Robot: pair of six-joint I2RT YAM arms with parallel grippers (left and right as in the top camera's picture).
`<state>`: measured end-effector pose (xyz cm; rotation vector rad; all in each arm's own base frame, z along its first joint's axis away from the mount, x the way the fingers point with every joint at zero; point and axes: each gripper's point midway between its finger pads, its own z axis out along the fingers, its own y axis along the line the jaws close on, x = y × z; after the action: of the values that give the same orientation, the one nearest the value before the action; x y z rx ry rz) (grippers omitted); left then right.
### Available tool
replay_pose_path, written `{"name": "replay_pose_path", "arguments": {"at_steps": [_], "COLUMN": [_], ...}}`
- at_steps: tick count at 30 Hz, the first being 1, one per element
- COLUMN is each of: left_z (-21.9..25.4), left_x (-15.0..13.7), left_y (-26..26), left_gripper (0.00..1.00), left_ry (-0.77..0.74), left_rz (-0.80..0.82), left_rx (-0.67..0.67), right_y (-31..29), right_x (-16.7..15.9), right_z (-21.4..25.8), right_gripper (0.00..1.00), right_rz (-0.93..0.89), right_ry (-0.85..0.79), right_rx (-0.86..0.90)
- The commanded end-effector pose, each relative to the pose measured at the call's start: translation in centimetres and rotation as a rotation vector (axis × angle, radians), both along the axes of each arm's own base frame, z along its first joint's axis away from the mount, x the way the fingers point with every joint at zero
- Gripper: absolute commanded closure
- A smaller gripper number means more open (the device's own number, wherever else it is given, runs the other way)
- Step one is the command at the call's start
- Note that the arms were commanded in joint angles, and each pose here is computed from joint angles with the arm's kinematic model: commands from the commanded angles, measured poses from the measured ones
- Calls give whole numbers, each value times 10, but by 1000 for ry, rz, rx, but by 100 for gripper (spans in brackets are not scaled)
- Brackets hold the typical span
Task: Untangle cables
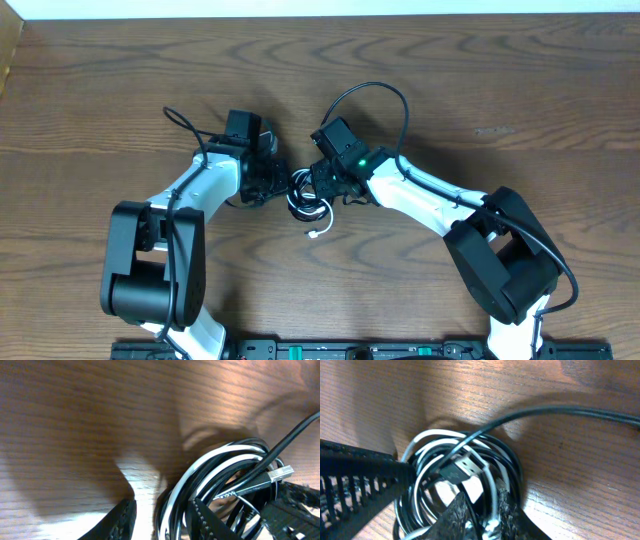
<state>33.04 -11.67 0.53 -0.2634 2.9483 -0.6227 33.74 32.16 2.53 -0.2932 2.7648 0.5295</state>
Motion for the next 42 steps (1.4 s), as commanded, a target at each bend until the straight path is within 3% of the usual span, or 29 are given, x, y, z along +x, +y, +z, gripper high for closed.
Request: {"name": "replay_pose_path", "arguments": {"at_steps": [1,6,13,20,25,29,35,42], "left_z": [-15,-15,-12,-12,-8,-5,-8,-9], "left_x": [-14,-14,-13,-11,-8,-2,4,4], "left_y": [-3,-3,-8,-8,-15,-19,-5,6], "left_gripper": [63,64,92,93,93,92,93,92], "left_ry": [59,59,58,48,36,23,107,124], "left_rz": [-7,-7,-14,-14,-22,5,246,289], "left_rx": [-4,-4,-35,-37,-82,-107,-105,-100], "right_y": [3,2,2,3,6,6,6,15], "right_x": [5,5,9,25,16,1,-22,-45], "right_z": [15,15,18,88,128,117,75,25], "right_gripper": [81,81,87,76,72,70,73,79], "right_rz": [-12,-8,59,163,184,155,132,148], "right_ry": [-33,-38,-78,-222,-242,-133,44,165], "right_rx": [17,12,-3,102,199,217,167,93]}}
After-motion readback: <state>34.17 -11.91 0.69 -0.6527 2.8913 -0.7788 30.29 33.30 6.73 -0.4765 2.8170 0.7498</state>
